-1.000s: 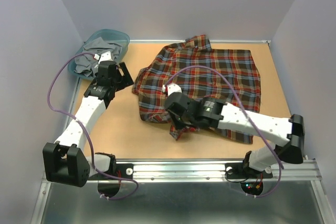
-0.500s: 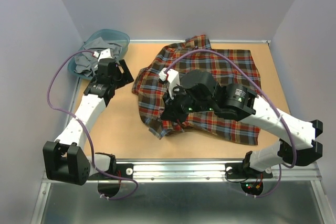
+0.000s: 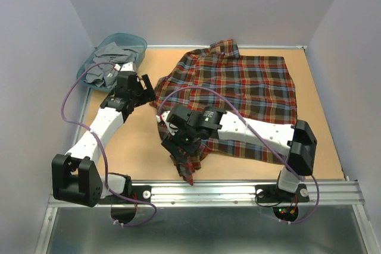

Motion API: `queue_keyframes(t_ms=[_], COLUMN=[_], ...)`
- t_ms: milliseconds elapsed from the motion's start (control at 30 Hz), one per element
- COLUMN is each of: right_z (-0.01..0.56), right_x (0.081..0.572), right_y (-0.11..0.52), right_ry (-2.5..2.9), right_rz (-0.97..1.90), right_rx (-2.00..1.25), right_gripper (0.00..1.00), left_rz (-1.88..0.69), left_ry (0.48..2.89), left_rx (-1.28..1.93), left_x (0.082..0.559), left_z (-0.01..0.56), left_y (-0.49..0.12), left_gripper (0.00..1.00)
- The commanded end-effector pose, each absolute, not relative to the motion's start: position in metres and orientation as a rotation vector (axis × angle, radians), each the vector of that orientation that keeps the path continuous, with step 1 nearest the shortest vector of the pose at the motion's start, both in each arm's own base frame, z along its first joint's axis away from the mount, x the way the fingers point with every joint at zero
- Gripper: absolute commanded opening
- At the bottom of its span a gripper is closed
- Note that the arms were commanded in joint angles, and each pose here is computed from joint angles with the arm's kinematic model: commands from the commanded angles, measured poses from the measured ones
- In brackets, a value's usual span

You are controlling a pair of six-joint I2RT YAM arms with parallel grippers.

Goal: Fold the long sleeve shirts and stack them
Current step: Flatten the shirt out

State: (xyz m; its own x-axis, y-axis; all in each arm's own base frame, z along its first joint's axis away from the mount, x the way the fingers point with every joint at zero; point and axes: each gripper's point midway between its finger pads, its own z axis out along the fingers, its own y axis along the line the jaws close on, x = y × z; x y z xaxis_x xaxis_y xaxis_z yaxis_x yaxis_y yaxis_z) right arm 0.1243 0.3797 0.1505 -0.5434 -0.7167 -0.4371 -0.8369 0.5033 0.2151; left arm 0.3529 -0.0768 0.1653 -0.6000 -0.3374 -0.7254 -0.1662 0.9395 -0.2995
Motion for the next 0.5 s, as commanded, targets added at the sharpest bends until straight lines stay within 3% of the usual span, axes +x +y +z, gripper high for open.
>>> queue_keyframes(t_ms=[0,200,467], right_z=[0.183,0.155,0.094], right_x=[0.183,0.298,0.34], right_y=[0.356,0.227,0.064], right_ry=[2.414,2.596,2.595], right_rz=[0.551,0.232,0.143], right_rx=[-1.058,-0.349,0.517], right_gripper=[0.85,0.87,0.83], left_rz=[-0.321,-0.376,-0.389], left_ry=[2.262,2.347,2.449], left_rx=[-0.275,-0.167,-0.136], left_x=[0.347,0.338,0.338], left_z=[0.151,0.125,0.083], left_y=[-0.104,-0.148,-0.177], left_gripper=[0.89,0.89,0.89])
